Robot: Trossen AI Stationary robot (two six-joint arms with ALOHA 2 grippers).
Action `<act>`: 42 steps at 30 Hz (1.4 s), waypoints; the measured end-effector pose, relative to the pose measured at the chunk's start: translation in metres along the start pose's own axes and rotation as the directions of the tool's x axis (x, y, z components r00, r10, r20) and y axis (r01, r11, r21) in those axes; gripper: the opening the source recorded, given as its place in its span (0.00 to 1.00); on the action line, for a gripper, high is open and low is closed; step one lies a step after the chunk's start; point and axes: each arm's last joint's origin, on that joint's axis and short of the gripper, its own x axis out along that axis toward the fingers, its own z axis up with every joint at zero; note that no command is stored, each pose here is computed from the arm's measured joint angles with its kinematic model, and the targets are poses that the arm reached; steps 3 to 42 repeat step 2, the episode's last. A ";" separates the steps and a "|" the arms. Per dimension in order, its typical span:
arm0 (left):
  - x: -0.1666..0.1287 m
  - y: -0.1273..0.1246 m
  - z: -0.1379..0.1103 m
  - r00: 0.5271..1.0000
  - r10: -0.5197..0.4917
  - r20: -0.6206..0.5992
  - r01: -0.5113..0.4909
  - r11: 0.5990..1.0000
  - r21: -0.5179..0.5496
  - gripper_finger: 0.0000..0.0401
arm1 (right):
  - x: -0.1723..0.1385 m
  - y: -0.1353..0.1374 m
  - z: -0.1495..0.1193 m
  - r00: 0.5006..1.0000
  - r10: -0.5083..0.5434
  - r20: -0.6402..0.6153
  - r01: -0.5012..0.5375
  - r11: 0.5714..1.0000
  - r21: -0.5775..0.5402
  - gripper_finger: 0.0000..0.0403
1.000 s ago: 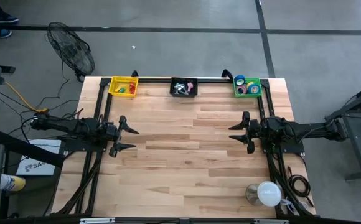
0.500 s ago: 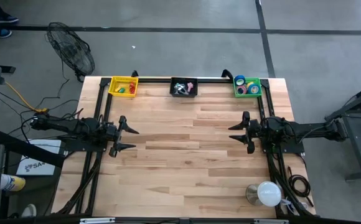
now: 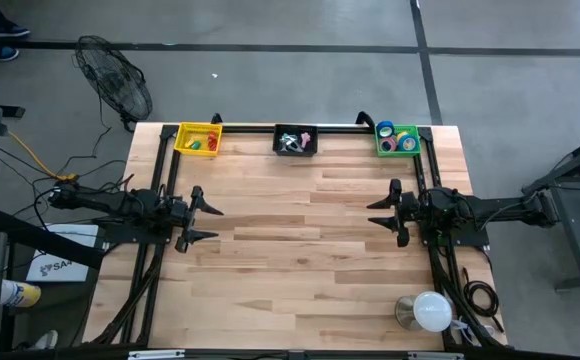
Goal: Pick and place Stapler, Stapler remover, tape
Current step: Return to Home Position
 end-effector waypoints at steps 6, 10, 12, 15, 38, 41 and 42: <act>0.000 0.000 0.000 1.000 0.000 0.000 0.000 1.000 0.000 0.70 | 0.000 0.000 0.000 1.000 0.000 0.000 0.000 1.000 0.000 0.41; 0.000 0.000 0.000 1.000 0.000 0.000 0.000 1.000 0.000 0.70 | 0.000 0.000 0.000 1.000 0.000 0.000 0.000 1.000 0.000 0.41; 0.000 0.000 0.000 1.000 0.000 0.000 0.000 1.000 0.000 0.70 | 0.000 0.000 0.000 1.000 0.000 0.000 0.000 1.000 0.000 0.41; 0.000 0.000 0.000 1.000 0.000 0.000 0.000 1.000 0.000 0.70 | 0.000 0.000 0.000 1.000 0.000 0.000 0.000 1.000 0.000 0.41; 0.000 0.000 0.000 1.000 0.000 0.000 0.000 1.000 0.000 0.70 | 0.000 0.000 0.000 1.000 0.000 0.000 0.000 1.000 0.000 0.41; 0.000 0.000 0.000 1.000 0.000 0.000 0.000 1.000 0.000 0.70 | 0.000 0.000 0.000 1.000 0.000 0.000 0.000 1.000 0.000 0.41; 0.000 0.000 0.000 1.000 0.000 0.000 0.000 1.000 0.000 0.70 | 0.000 0.000 0.000 1.000 0.000 0.000 0.000 1.000 0.000 0.41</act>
